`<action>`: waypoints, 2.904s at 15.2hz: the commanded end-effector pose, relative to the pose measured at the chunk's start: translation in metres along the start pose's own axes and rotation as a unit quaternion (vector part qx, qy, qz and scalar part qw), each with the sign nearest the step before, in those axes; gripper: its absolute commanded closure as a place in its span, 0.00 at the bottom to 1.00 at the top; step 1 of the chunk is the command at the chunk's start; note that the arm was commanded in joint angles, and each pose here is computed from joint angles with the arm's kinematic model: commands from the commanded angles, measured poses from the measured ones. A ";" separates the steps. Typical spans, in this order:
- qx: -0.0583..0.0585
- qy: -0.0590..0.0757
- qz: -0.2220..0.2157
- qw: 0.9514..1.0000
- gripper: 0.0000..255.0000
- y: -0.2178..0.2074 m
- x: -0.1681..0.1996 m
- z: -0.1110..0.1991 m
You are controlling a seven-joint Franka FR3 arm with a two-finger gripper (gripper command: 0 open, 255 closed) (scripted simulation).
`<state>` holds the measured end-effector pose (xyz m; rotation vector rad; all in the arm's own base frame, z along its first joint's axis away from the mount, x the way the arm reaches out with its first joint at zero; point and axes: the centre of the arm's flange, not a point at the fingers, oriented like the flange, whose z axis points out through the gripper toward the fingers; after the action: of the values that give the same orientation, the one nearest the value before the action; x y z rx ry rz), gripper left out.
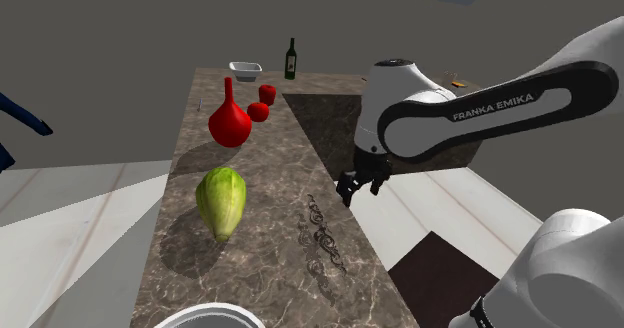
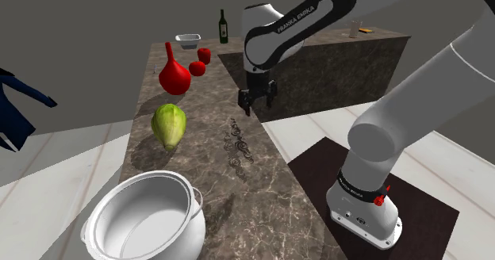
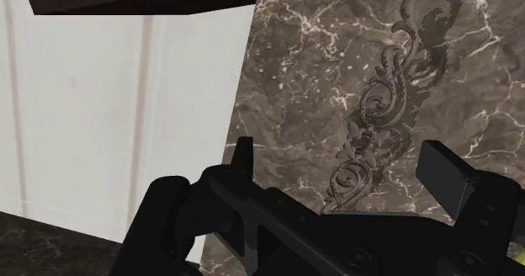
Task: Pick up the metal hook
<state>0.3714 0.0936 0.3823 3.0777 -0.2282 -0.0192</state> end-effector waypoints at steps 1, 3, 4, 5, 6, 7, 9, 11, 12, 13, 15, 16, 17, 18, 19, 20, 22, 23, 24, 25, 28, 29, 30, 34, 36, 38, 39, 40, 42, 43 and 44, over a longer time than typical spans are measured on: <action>0.003 0.002 0.002 1.000 0.00 -0.012 0.007 0.021; 0.005 0.002 0.004 1.000 0.00 -0.023 0.015 0.043; 0.006 0.003 0.005 1.000 0.00 -0.029 0.019 0.054; 0.007 0.003 0.006 1.000 0.00 -0.035 0.023 0.065; 0.008 0.003 0.007 1.000 0.00 -0.040 0.027 0.076; 0.009 0.004 0.007 1.000 0.00 -0.046 0.031 0.087; 0.011 0.004 0.009 1.000 0.00 -0.058 0.040 0.109; 0.012 0.005 0.010 1.000 0.00 -0.063 0.043 0.123; 0.012 0.005 0.010 1.000 0.00 -0.063 0.044 0.128; 0.012 0.005 0.010 1.000 0.00 -0.063 0.044 0.134; 0.012 0.005 0.010 1.000 0.00 -0.064 0.044 0.144; 0.012 0.005 0.010 1.000 0.00 -0.064 0.044 0.150; 0.012 0.005 0.010 1.000 0.00 -0.064 0.044 0.155; 0.012 0.005 0.010 1.000 0.00 -0.065 0.044 0.158; 0.012 0.005 0.010 1.000 0.00 -0.065 0.044 0.158; 0.012 0.005 0.010 1.000 1.00 -0.065 0.044 0.158; 0.012 0.005 0.010 1.000 1.00 -0.065 0.044 0.158; 0.012 0.005 0.010 1.000 1.00 -0.065 0.044 0.158; 0.012 0.005 0.010 1.000 1.00 -0.065 0.044 0.158; 0.012 0.005 0.010 1.000 1.00 -0.065 0.044 0.158; 0.012 0.005 0.010 1.000 1.00 -0.065 0.044 0.158; 0.012 0.005 0.010 1.000 1.00 -0.065 0.044 0.158; 0.012 0.005 0.010 1.000 1.00 -0.064 0.044 0.153; 0.012 0.005 0.010 1.000 1.00 -0.063 0.044 0.132; 0.012 0.005 0.010 1.000 1.00 -0.062 0.043 0.121; 0.012 0.005 0.010 1.000 1.00 -0.062 0.043 0.110; 0.012 0.005 0.010 1.000 1.00 -0.062 0.043 0.105; 0.012 0.005 0.010 1.000 1.00 -0.061 0.043 0.100; 0.012 0.005 0.010 1.000 1.00 -0.061 0.043 0.089; 0.012 0.005 0.010 1.000 1.00 -0.060 0.043 0.084; 0.012 0.005 0.010 1.000 1.00 -0.060 0.043 0.079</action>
<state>0.4212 0.1414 0.2948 3.0983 -0.2612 -0.0001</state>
